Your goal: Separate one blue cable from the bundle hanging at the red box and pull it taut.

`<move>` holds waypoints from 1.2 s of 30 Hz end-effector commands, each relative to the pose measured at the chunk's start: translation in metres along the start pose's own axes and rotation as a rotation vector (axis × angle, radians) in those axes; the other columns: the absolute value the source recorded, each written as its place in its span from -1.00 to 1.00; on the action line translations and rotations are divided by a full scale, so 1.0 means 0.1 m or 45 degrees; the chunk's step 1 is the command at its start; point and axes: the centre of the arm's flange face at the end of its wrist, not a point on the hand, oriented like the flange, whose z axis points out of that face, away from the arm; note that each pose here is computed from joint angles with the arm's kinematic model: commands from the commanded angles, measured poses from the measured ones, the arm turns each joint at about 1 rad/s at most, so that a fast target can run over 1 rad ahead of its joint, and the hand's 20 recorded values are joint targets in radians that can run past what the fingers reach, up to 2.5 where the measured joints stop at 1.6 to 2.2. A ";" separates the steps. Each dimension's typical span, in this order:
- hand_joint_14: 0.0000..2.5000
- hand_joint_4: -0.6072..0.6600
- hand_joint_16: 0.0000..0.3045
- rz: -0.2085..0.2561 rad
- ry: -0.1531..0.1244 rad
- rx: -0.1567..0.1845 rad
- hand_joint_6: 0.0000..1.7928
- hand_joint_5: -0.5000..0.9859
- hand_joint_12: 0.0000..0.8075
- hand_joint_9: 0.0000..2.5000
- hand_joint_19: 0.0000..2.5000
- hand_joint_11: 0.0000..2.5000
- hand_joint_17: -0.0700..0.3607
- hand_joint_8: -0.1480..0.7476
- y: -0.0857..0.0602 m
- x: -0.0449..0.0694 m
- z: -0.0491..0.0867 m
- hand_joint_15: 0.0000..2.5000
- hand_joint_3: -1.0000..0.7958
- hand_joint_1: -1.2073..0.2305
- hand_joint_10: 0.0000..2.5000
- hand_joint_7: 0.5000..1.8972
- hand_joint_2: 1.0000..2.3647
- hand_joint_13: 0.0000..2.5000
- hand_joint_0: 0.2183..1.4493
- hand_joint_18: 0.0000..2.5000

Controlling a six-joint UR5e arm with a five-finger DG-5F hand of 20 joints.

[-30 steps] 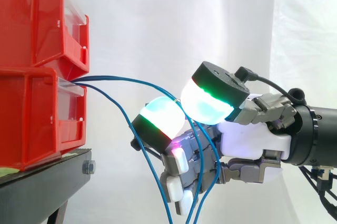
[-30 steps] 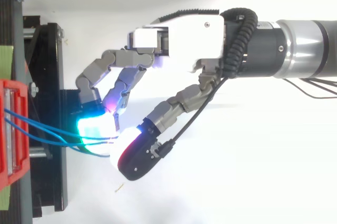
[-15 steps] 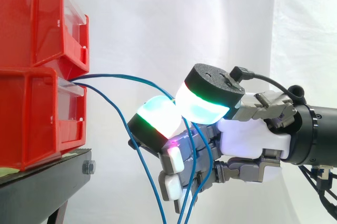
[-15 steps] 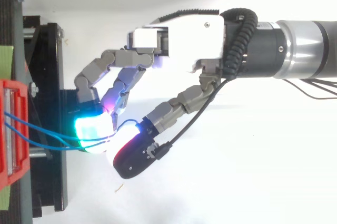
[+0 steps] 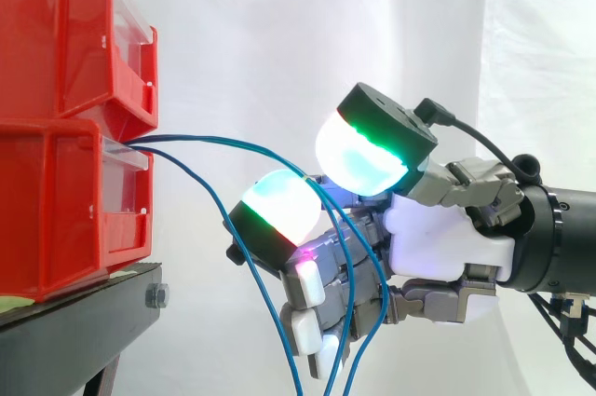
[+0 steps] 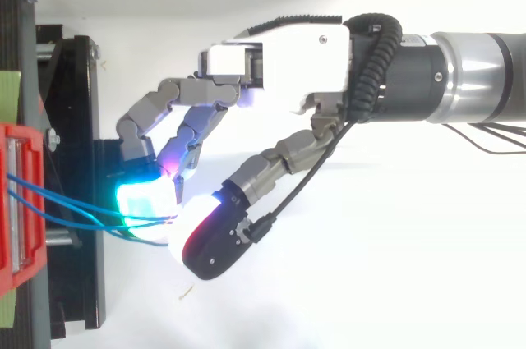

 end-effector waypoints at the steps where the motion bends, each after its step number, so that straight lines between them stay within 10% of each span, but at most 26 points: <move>1: -0.99 0.23 -0.68 0.000 0.000 0.001 -0.10 -0.55 -0.03 -0.32 -0.55 -0.42 -0.16 0.12 -0.01 0.00 0.00 -0.59 -0.40 -0.26 -0.99 -0.14 -1.00 -0.31 -0.33 -0.26; 10: -0.99 0.21 -0.66 0.000 -0.002 0.000 -0.04 -0.58 0.01 -0.35 -0.57 -0.41 -0.14 0.14 0.00 0.01 0.00 -0.59 -0.09 -0.38 -0.99 -0.10 -0.98 -0.31 -0.31 -0.25; 27: -0.99 0.09 -0.69 -0.005 0.001 0.007 0.00 -0.59 -0.06 -0.31 -0.60 -0.38 -0.19 0.07 -0.02 0.02 -0.01 -0.59 -0.44 -0.60 -0.99 -0.15 -1.00 -0.30 0.00 -0.27; 36: -0.99 0.17 -0.70 -0.005 0.001 0.009 0.00 -0.54 -0.06 -0.25 -0.59 -0.36 -0.20 0.11 -0.02 0.02 -0.01 -0.59 -0.44 -0.52 -0.99 -0.05 -1.00 -0.26 -0.27 -0.24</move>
